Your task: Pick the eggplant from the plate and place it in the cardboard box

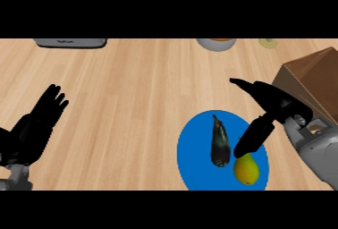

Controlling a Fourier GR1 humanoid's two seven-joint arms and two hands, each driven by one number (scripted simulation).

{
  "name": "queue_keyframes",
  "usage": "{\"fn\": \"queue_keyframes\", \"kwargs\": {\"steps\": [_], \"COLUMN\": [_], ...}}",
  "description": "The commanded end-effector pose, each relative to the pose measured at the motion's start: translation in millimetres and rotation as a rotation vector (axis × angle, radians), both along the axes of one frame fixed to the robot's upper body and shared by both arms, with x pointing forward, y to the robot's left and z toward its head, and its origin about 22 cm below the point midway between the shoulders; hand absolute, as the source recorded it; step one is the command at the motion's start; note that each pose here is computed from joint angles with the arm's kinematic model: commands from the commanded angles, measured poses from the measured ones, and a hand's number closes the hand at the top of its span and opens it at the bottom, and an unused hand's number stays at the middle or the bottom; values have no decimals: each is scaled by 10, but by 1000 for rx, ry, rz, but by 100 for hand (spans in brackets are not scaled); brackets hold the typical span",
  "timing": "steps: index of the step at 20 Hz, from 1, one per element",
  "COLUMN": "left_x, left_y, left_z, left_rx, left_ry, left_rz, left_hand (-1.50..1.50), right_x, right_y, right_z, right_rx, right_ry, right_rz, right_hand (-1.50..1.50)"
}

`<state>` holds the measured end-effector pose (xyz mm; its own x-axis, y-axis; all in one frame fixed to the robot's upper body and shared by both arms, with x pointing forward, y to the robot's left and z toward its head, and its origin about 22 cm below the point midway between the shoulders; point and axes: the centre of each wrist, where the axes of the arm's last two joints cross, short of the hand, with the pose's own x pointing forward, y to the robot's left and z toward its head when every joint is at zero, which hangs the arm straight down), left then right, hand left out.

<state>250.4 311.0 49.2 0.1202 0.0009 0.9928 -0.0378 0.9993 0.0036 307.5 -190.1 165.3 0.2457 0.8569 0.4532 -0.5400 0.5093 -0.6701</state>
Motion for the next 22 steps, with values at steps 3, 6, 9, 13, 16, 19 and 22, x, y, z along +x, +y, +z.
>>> {"fn": "queue_keyframes", "kwargs": {"steps": [3, 6, 9, 13, 16, 19, 22], "left_x": [-60, 71, -115, -62, 30, 12, -12], "left_y": [-99, -52, 51, -10, 93, 48, -52], "left_z": [26, 3, 191, 28, 11, -85, 24], "left_rx": [-8, 10, 10, 7, -12, 8, 13], "left_ry": [-21, 5, 0, 10, 12, 30, -7], "left_rz": [11, 13, 20, 16, 24, 36, 37], "left_hand": [0, 0, 0, 0, 0, 0, 0], "right_x": [124, 182, 165, 66, 94, 3, 211], "right_y": [208, 249, 180, 191, 51, 227, 178], "right_z": [-146, -199, -164, -335, -324, -318, -395], "right_rx": [-106, -119, -117, -136, -104, -86, -103], "right_ry": [153, 187, 195, 199, 184, 156, 148], "right_rz": [-16, -6, -8, 8, 4, 19, 28], "right_hand": [-150, -150, -150, -150, -150, -150, -150]}}
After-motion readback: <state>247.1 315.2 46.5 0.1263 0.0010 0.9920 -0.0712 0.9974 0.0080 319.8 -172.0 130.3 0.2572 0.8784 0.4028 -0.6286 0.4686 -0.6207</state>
